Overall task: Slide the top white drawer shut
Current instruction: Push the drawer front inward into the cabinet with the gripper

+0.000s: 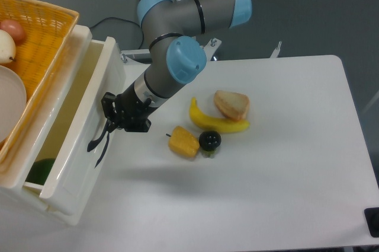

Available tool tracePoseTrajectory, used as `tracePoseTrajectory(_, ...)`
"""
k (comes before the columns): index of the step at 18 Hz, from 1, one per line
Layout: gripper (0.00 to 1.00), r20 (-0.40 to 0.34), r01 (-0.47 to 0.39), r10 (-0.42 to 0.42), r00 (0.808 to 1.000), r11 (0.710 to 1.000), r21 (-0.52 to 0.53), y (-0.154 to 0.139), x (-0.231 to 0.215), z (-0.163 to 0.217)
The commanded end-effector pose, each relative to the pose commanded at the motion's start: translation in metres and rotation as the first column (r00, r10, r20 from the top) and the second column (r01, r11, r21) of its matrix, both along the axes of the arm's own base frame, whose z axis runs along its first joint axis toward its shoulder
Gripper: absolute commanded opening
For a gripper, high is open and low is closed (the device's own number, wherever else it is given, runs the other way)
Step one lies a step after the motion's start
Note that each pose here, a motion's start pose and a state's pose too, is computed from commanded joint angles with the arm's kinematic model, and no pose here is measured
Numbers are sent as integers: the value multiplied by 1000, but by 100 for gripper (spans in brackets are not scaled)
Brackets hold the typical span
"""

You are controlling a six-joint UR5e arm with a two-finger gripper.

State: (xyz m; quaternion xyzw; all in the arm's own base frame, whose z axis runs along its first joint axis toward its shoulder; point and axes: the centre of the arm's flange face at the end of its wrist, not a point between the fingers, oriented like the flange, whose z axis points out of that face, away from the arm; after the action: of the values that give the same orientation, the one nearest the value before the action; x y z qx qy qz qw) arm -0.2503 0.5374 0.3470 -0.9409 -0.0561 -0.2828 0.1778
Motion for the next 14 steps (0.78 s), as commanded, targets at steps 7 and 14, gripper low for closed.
tracePoseTrajectory(7, 13, 4, 23, -23, 1000, 1000, -3, 7, 16, 0)
tracePoseTrajectory(14, 13, 11, 36, -36, 999, 999, 2, 12, 29, 2)
